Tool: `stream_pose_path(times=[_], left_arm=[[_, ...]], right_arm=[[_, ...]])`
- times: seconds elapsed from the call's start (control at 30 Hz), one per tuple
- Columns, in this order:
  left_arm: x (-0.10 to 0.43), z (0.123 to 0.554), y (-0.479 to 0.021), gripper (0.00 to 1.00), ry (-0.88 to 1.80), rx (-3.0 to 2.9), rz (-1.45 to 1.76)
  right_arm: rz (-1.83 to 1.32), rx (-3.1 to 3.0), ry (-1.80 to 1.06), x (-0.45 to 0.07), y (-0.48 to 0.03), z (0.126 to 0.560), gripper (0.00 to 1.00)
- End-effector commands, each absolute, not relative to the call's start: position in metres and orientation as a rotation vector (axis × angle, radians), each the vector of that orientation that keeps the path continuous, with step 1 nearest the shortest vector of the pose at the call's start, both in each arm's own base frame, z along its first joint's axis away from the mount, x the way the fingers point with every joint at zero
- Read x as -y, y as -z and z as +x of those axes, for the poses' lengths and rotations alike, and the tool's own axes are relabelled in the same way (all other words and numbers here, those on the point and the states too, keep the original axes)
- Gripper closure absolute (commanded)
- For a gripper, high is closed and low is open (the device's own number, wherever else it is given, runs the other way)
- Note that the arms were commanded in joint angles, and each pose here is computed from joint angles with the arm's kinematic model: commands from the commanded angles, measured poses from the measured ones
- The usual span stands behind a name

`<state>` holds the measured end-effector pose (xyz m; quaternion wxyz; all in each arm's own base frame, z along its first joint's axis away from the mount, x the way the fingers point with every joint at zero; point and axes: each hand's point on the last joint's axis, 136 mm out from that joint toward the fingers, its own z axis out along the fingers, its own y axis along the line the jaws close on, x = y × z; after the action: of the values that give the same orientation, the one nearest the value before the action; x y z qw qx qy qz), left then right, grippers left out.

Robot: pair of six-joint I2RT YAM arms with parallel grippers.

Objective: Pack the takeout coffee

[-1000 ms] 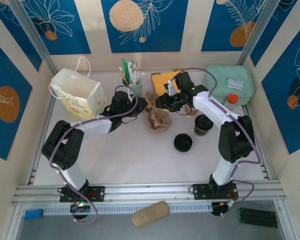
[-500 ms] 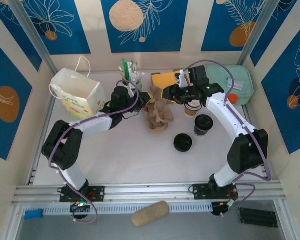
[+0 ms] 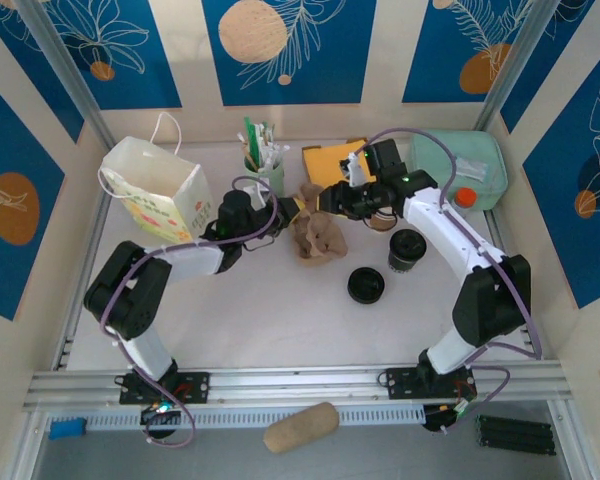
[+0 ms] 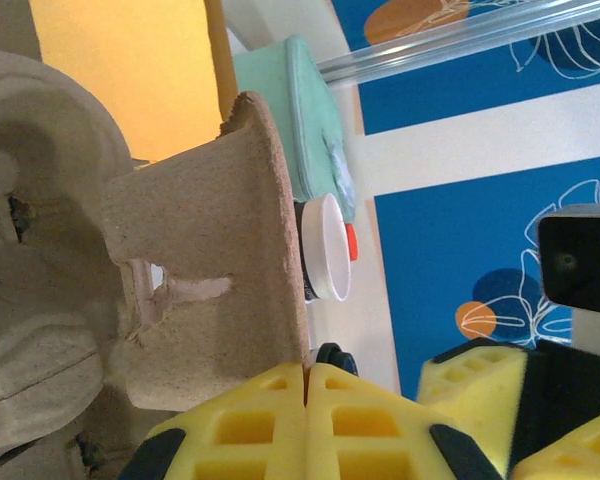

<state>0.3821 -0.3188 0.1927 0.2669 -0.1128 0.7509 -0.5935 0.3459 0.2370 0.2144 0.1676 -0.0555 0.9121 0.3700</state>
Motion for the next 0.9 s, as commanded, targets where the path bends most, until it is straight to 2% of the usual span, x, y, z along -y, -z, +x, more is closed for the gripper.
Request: stream_pose_path(times=[0.0,0.37,0.87], left_arm=[[0.324,0.377,-0.2,1.0,1.666,-1.965,-0.253],[0.323,0.375,-0.205,1.0,1.676,-1.948,-0.241],[0.325,0.375,-0.225,1.0,1.711,-1.903,-0.212]], right_arm=[[-0.186,-2.689,-0.973,-0.235,-0.191,0.339,0.57],[-0.177,-2.729,-0.924,-0.236,-0.171,0.343,0.57],[-0.164,-2.716,-0.946,-0.231,-0.164,0.352,0.51]])
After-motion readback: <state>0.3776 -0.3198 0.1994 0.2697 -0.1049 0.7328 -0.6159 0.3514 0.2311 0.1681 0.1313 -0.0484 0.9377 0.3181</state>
